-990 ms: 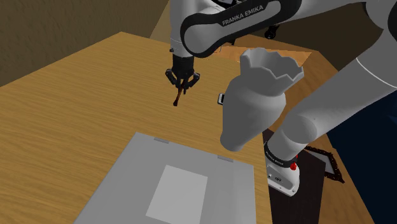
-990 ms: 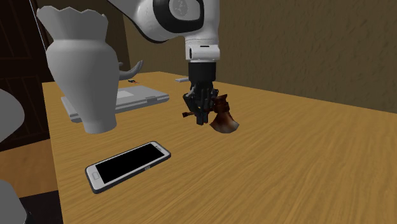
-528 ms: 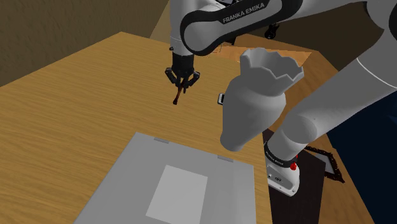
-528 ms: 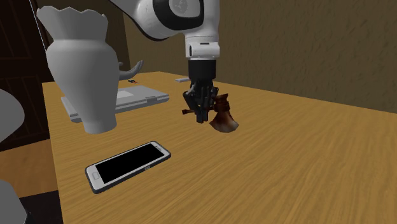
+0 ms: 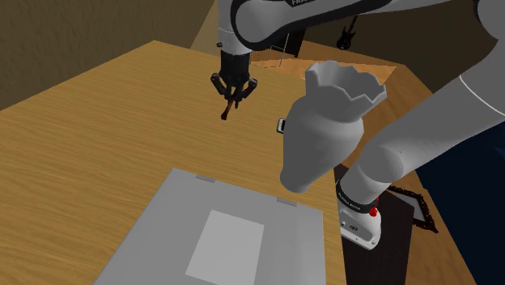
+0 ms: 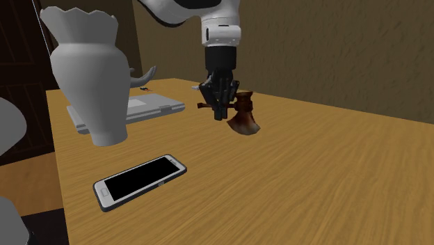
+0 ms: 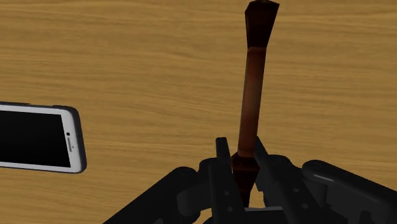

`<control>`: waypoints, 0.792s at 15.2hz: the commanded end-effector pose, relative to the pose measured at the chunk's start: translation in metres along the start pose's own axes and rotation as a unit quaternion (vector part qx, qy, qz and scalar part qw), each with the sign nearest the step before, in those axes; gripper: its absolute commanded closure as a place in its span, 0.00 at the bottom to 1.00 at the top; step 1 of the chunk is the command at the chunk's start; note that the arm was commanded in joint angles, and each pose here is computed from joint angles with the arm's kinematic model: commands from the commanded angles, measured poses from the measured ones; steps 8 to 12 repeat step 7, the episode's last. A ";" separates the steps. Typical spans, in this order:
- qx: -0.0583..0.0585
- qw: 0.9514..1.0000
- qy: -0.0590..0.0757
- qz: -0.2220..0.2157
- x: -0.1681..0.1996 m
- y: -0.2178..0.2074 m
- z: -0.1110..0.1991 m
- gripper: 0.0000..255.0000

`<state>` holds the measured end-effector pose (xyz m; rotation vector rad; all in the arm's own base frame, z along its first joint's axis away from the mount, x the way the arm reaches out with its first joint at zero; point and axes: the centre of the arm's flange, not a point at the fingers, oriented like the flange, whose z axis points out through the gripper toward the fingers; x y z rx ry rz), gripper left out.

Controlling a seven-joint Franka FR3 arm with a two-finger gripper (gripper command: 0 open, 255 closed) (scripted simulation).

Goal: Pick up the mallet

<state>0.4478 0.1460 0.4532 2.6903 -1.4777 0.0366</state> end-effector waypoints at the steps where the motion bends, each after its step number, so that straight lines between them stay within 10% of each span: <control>1: 0.000 1.000 0.000 0.000 0.001 0.000 -0.011 1.00; 12: 0.000 1.000 0.000 0.000 0.002 0.001 -0.032 1.00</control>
